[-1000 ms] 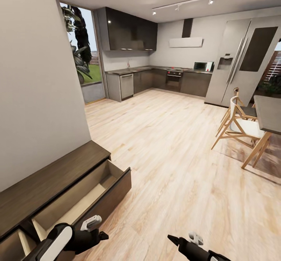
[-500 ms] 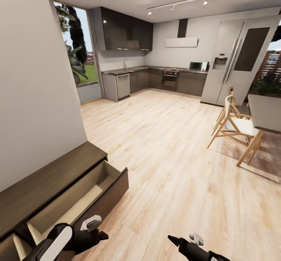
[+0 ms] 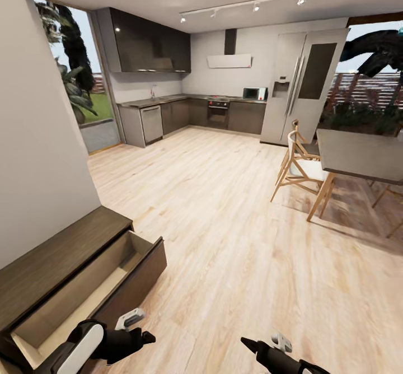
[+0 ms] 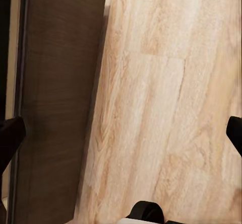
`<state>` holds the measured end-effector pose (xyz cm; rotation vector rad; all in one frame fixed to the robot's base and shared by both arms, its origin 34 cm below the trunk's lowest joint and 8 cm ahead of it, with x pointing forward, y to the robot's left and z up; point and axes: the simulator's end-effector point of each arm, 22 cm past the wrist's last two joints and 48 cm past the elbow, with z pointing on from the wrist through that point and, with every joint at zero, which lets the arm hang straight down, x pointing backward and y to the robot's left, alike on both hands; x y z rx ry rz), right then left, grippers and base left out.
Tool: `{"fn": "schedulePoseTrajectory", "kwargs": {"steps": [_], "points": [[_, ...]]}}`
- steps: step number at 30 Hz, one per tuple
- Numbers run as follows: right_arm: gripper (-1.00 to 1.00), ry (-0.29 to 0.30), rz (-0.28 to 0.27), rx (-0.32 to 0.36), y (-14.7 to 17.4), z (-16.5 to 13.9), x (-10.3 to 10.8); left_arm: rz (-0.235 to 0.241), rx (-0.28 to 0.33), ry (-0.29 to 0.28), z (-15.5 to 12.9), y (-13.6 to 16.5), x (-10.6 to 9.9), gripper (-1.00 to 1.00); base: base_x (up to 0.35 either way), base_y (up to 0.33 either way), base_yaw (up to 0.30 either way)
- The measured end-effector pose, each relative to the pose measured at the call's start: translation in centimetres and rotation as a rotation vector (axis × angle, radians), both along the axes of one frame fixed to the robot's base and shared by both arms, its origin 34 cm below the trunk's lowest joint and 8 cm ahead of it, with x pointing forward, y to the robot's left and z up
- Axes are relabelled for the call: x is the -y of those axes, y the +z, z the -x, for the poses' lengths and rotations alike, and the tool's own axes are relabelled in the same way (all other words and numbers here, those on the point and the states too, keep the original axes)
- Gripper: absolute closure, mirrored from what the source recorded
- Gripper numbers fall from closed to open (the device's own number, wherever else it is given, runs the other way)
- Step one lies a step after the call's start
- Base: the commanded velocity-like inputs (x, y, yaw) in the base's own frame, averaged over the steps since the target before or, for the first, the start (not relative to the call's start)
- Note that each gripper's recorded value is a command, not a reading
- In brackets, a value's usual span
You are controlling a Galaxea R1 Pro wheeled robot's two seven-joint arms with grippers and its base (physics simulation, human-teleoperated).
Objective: Place each of the two pumpkins and all three candles from the living room inside a cabinet in the living room (use any cabinet), then make sure every cabinet is closed, and position the cauldron so it is next to a table in the living room.
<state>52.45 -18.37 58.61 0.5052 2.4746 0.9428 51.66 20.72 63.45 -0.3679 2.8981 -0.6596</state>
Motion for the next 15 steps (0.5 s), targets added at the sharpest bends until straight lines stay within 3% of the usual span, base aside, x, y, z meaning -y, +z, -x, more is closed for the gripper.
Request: {"fn": "schedulePoseTrajectory", "kwargs": {"steps": [15], "points": [[-1.0,0.0,0.0,-0.004,-0.08,0.15,0.04,-0.005,0.024,0.017,-0.64,0.09,-0.29,-1.0,-0.002,0.0,-0.279]]}}
